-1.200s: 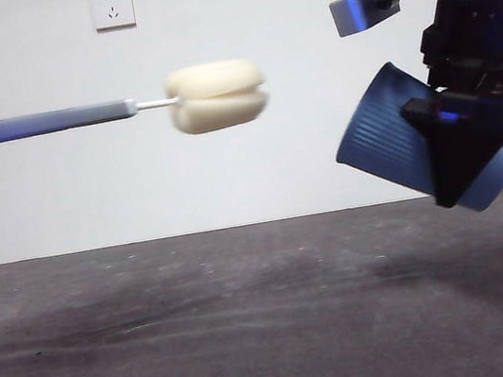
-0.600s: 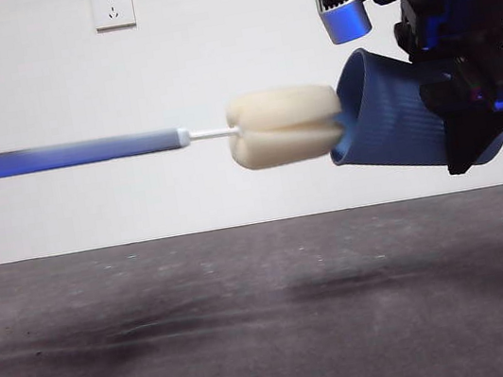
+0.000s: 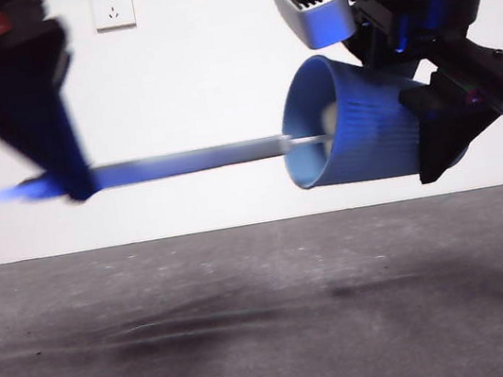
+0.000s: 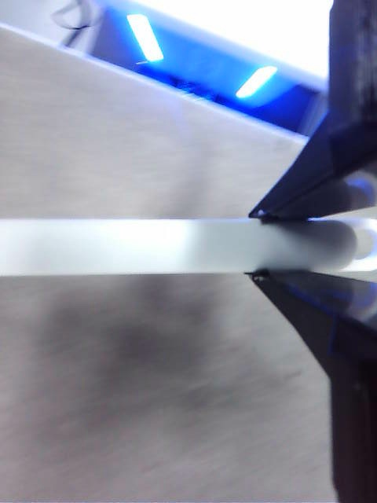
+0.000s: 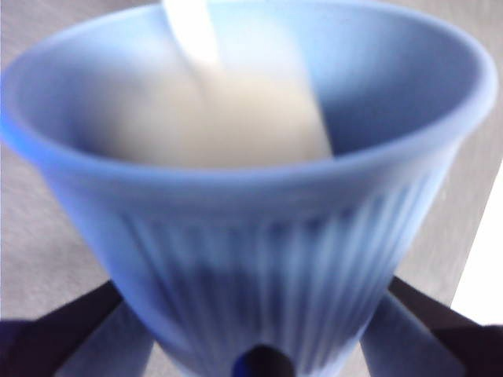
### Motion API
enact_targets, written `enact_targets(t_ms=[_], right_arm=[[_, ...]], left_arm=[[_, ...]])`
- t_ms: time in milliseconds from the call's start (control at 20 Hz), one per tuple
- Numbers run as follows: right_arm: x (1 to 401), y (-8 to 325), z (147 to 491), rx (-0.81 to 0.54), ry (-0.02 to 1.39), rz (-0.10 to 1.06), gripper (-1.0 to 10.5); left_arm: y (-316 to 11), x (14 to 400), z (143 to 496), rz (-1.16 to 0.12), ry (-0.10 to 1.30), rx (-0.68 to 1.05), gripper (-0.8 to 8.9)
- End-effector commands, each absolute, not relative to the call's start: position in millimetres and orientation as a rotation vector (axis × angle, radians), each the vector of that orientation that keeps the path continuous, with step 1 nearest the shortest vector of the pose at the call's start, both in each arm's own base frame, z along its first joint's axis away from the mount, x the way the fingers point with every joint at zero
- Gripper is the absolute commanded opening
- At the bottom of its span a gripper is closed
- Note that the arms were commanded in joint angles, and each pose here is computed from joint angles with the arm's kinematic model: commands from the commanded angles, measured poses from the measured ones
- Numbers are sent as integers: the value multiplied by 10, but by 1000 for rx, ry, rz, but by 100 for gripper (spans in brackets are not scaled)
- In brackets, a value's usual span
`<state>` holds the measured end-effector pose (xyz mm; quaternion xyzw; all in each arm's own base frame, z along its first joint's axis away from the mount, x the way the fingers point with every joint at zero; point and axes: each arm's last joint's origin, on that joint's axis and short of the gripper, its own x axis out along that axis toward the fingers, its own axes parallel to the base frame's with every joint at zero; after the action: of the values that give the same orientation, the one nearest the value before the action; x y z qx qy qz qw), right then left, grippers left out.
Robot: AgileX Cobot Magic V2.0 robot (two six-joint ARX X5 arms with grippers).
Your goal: Pick up the cup brush,pick up the cup,insert the brush into the cup,clean the cup,put the cup brush back,put the cup back to the fixed position on the table
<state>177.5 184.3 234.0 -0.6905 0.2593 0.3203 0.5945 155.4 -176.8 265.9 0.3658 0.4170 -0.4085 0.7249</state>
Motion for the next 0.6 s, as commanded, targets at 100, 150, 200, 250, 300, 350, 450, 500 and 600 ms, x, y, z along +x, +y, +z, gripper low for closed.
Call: enact_targets(t_ms=[100, 150, 200, 250, 300, 350, 450, 500, 600], right_arm=[[1727, 1940, 2309, -1638, 576, 782, -17], [1709, 1955, 2308, -1642, 569, 787, -17], [1690, 1971, 2308, -1649, 563, 789, -17], [1677, 1979, 2311, -1662, 560, 774, -17], [1675, 1975, 2311, -1673, 565, 759, -17], [1673, 1967, 2308, -1683, 574, 752, -17], [1668, 1960, 2304, -1672, 588, 748, -17], [1669, 1957, 2303, -1658, 594, 742, -17], [1668, 1949, 2299, -1654, 606, 737, -17]], left_arm=[[-1897, 1606, 2791, -905, 853, 755, -9], [-1907, 1615, 2796, -901, 852, 748, -9], [-1901, 1611, 2791, -891, 865, 743, -9], [-1886, 1602, 2782, -876, 888, 742, -9], [-1862, 1588, 2772, -856, 915, 757, -9], [-1831, 1578, 2766, -815, 936, 780, -9], [-1755, 1542, 2783, -746, 963, 822, -8], [-1718, 1511, 2803, -738, 977, 820, -9], [-1626, 1440, 2851, -728, 1006, 823, -8]])
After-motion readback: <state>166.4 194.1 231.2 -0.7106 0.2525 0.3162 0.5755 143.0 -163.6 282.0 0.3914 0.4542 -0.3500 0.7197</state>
